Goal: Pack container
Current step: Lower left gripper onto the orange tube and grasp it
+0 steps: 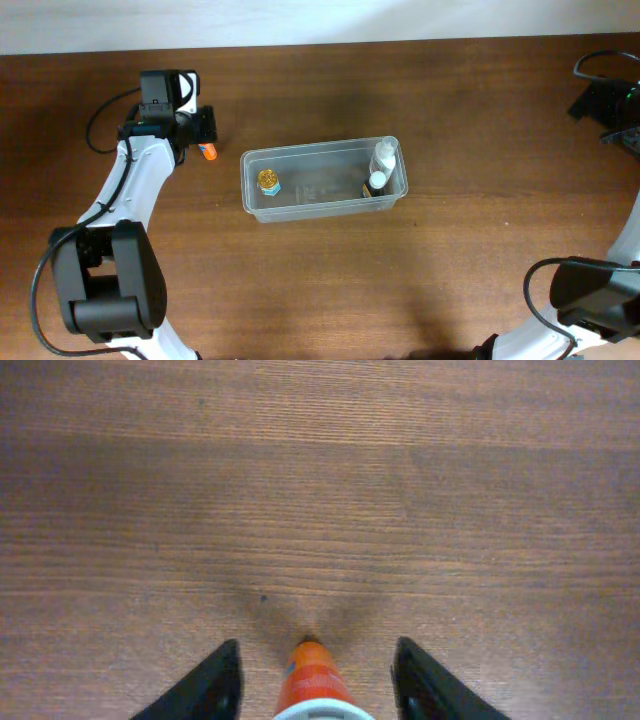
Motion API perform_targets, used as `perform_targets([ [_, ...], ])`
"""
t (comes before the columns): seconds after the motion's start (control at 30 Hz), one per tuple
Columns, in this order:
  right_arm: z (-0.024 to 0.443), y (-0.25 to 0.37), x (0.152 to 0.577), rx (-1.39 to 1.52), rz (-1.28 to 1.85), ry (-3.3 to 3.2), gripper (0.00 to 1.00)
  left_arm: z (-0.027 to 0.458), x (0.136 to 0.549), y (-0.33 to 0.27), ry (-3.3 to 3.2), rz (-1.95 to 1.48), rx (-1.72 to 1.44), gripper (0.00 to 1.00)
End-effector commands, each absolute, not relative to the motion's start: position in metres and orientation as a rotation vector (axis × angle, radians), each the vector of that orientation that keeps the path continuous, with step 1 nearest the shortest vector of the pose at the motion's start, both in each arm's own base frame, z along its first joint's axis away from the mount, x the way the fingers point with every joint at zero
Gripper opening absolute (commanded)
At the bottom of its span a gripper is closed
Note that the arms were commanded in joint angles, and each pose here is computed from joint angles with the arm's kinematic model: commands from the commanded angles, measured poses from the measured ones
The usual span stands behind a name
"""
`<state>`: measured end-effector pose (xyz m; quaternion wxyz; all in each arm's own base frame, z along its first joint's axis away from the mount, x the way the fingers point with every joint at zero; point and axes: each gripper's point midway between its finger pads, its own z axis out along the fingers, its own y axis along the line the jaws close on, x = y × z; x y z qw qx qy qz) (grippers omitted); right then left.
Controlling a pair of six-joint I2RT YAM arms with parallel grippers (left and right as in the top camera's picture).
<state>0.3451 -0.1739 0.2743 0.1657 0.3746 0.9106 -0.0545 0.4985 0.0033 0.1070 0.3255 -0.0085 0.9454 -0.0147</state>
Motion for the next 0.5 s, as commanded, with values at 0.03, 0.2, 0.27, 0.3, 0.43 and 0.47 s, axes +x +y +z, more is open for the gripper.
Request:
perform_targets([
  [0.03, 0.284, -0.174, 0.344, 1.068, -0.157, 2.561, 0.98, 0.100, 0.495, 0.004, 2.501, -0.032, -0.017, 0.30],
  [0.2, 0.284, -0.174, 0.344, 1.068, -0.157, 2.561, 0.98, 0.100, 0.494, 0.003, 2.506, -0.033, -0.018, 0.25],
  [0.27, 0.284, -0.174, 0.344, 1.068, -0.157, 2.561, 0.98, 0.101, 0.493, 0.003, 2.509, -0.034, -0.018, 0.26],
  [0.3, 0.284, -0.174, 0.344, 1.068, -0.157, 2.561, 0.98, 0.103, 0.492, 0.003, 2.510, -0.034, -0.018, 0.26],
  [0.43, 0.284, -0.175, 0.344, 1.068, -0.157, 2.561, 0.98, 0.121, 0.488, 0.002, 2.493, -0.034, -0.015, 0.25],
  [0.47, 0.284, -0.175, 0.344, 1.068, -0.157, 2.561, 0.98, 0.128, 0.487, 0.002, 2.482, -0.034, -0.014, 0.25],
])
